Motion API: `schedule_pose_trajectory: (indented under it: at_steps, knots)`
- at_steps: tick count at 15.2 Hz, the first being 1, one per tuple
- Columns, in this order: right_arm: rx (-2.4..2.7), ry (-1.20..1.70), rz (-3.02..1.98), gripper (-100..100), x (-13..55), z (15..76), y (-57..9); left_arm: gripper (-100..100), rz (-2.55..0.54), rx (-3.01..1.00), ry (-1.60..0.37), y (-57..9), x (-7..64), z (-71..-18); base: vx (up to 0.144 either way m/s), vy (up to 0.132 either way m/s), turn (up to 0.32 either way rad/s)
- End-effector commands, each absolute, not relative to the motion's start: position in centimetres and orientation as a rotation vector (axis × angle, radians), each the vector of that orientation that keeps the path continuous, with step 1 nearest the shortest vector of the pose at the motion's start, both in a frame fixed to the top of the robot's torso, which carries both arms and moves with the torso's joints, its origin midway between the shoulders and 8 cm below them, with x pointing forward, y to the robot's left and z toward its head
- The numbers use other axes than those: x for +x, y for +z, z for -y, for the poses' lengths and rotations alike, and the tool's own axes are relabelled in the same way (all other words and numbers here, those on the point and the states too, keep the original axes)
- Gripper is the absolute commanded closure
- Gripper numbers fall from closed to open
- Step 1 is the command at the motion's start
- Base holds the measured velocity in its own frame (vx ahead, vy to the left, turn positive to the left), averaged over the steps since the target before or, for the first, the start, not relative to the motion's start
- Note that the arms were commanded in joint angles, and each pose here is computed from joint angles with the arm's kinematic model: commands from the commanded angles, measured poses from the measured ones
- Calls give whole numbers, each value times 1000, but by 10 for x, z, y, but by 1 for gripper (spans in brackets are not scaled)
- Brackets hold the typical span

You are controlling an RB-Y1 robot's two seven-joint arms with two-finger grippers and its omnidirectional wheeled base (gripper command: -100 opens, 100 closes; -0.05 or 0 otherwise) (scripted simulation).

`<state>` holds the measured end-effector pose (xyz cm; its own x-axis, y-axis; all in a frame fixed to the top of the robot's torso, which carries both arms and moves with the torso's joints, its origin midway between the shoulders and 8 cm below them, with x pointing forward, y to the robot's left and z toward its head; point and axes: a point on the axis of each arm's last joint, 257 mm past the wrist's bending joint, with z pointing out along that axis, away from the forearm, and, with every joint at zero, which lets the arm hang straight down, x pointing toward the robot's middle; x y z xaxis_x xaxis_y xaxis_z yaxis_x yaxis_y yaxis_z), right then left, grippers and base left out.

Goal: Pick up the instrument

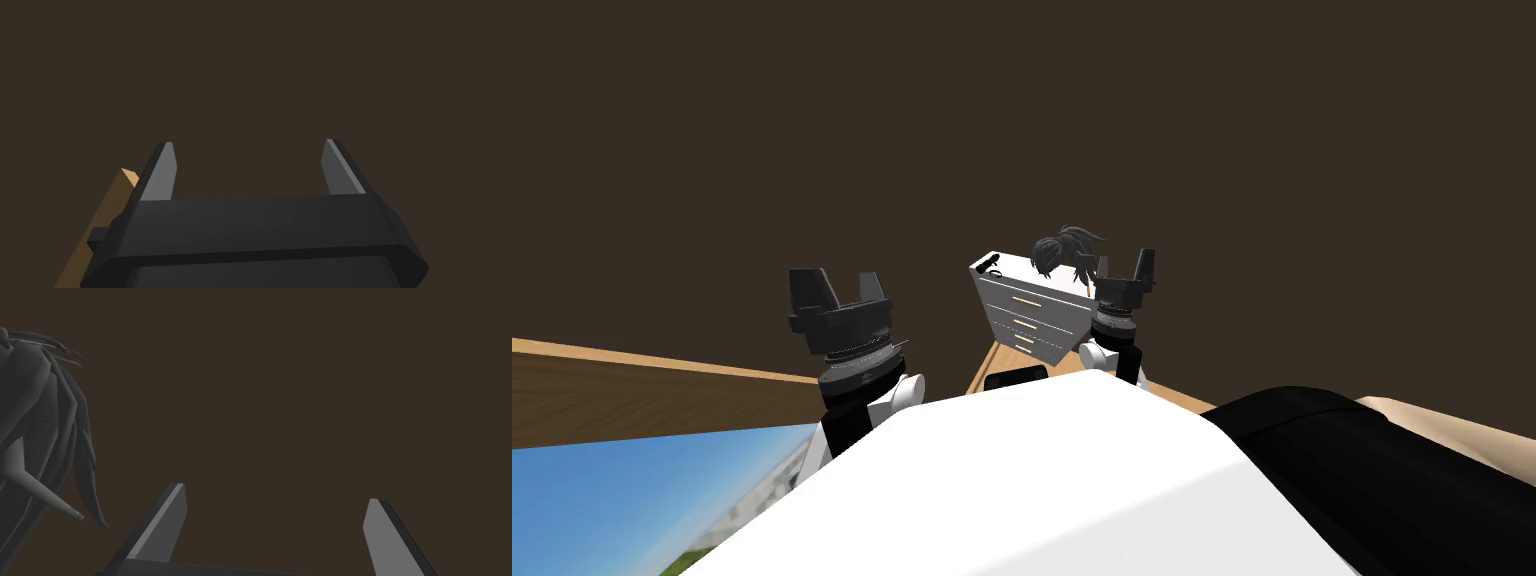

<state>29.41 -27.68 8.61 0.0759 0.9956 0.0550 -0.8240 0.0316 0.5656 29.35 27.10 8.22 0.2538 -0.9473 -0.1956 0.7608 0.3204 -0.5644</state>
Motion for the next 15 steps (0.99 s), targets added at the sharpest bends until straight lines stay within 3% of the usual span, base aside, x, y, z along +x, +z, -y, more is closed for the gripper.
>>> schedule_pose_trajectory:
  at_steps: [1, 15]
  knots:
    - [525, 1462, -407, 0, 294, 277, 86, -100, -587, -389, -1208, 80, 297, -269, 0, -2, -25]
    - [525, 1462, -407, 0, 294, 277, 86, -100, -908, -520, -1252, 29, 341, -282, 2, -10, -85]
